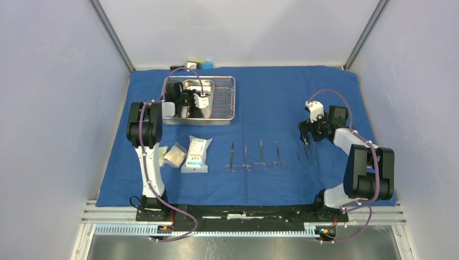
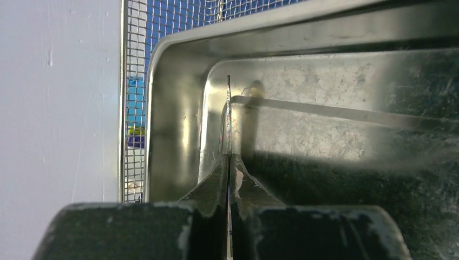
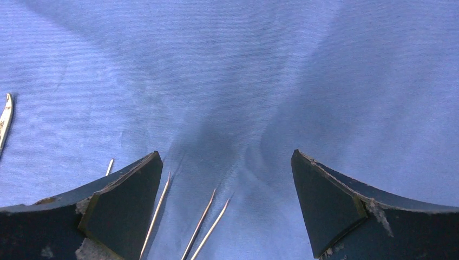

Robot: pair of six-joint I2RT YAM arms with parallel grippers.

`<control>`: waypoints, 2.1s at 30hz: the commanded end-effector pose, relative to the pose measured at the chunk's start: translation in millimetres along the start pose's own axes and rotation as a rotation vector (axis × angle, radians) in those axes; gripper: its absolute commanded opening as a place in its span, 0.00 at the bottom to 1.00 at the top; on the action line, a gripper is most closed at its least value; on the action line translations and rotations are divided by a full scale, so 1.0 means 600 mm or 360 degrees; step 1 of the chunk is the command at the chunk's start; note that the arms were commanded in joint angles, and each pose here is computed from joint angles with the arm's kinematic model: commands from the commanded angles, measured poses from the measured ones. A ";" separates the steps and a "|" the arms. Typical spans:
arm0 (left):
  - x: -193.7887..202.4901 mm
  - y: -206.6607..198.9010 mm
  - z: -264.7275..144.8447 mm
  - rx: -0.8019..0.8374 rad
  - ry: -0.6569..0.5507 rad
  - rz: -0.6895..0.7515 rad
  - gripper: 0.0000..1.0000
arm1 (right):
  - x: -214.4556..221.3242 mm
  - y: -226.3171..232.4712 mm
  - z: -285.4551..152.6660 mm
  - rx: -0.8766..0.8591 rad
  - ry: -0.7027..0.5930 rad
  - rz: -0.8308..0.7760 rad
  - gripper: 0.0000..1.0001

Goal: Open and lay out the surgical kit
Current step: Pick up the medical item from the container, then place the medical item in the surgical kit.

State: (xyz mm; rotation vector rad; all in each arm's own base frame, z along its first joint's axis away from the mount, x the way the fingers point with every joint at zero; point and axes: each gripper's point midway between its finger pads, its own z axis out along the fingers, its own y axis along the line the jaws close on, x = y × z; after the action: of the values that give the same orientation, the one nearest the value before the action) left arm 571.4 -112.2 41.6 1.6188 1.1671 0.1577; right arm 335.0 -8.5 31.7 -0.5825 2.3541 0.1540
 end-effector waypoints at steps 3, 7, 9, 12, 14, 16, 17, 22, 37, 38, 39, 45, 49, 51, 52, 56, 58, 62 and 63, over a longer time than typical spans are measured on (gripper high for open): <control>-0.039 0.058 -0.017 -0.0018 -0.0085 -0.0104 0.02 | -0.029 -0.005 -0.012 0.0010 -0.0095 -0.0018 0.98; -0.042 0.061 -0.018 -0.0017 -0.0095 -0.0112 0.02 | -0.028 -0.004 -0.011 0.0005 -0.0091 -0.0019 0.97; -0.045 0.068 -0.019 -0.0020 -0.0095 -0.0136 0.02 | -0.029 -0.003 -0.011 -0.0003 -0.0092 -0.0017 0.98; -0.050 0.078 -0.025 0.0004 -0.0084 -0.0162 0.02 | -0.030 -0.003 -0.010 -0.0007 -0.0095 -0.0015 0.97; -0.054 0.081 -0.030 0.0021 -0.0080 -0.0183 0.02 | -0.033 -0.003 -0.012 -0.0007 -0.0103 -0.0016 0.97; -0.060 0.088 -0.035 0.0021 -0.0081 -0.0211 0.02 | -0.038 -0.003 -0.014 -0.0009 -0.0114 -0.0014 0.98; -0.063 0.091 -0.038 0.0023 -0.0081 -0.0232 0.02 | -0.040 -0.002 -0.015 -0.0011 -0.0123 -0.0015 0.97; -0.075 0.104 -0.051 0.0029 -0.0076 -0.0316 0.02 | -0.052 0.002 -0.021 -0.0028 -0.0165 -0.0008 0.97; -0.164 0.150 -0.116 0.0100 -0.0162 -0.0740 0.02 | -0.196 0.061 -0.072 -0.0230 -0.0429 -0.0270 0.97; -0.171 0.150 -0.121 0.0116 -0.0171 -0.0761 0.02 | -0.210 0.068 -0.076 -0.0248 -0.0453 -0.0301 0.97; -0.180 0.152 -0.127 0.0120 -0.0185 -0.0783 0.02 | -0.225 0.075 -0.082 -0.0266 -0.0484 -0.0332 0.97; -0.237 0.152 -0.156 0.0199 -0.0278 -0.0949 0.02 | -0.299 0.153 -0.101 -0.0437 -0.0634 -0.0543 0.97; -0.289 0.129 -0.172 0.0311 -0.0347 -0.1070 0.02 | -0.335 0.201 -0.112 -0.0572 -0.0693 -0.0608 0.97; -0.320 0.116 -0.178 0.0365 -0.0383 -0.1117 0.02 | -0.349 0.219 -0.118 -0.0638 -0.0725 -0.0610 0.97; -0.335 0.110 -0.182 0.0395 -0.0400 -0.1139 0.02 | -0.358 0.229 -0.123 -0.0676 -0.0747 -0.0610 0.97; -0.405 0.078 -0.193 0.0553 -0.0492 -0.1215 0.02 | -0.381 0.269 -0.141 -0.0809 -0.0824 -0.0634 0.97; -0.437 0.063 -0.199 0.0618 -0.0543 -0.1246 0.02 | -0.386 0.290 -0.151 -0.0881 -0.0867 -0.0647 0.97; -0.493 0.032 -0.208 0.0760 -0.0621 -0.1342 0.02 | -0.387 0.327 -0.163 -0.1026 -0.0910 -0.0695 0.98; -0.505 0.023 -0.210 0.0789 -0.0628 -0.1349 0.02 | -0.385 0.335 -0.165 -0.1065 -0.0910 -0.0710 0.97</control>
State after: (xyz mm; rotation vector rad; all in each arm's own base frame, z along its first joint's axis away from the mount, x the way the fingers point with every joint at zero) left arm 387.7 -234.2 222.6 1.3545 1.5162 -0.8358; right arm 346.2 207.7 225.3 -1.1248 1.6659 0.6981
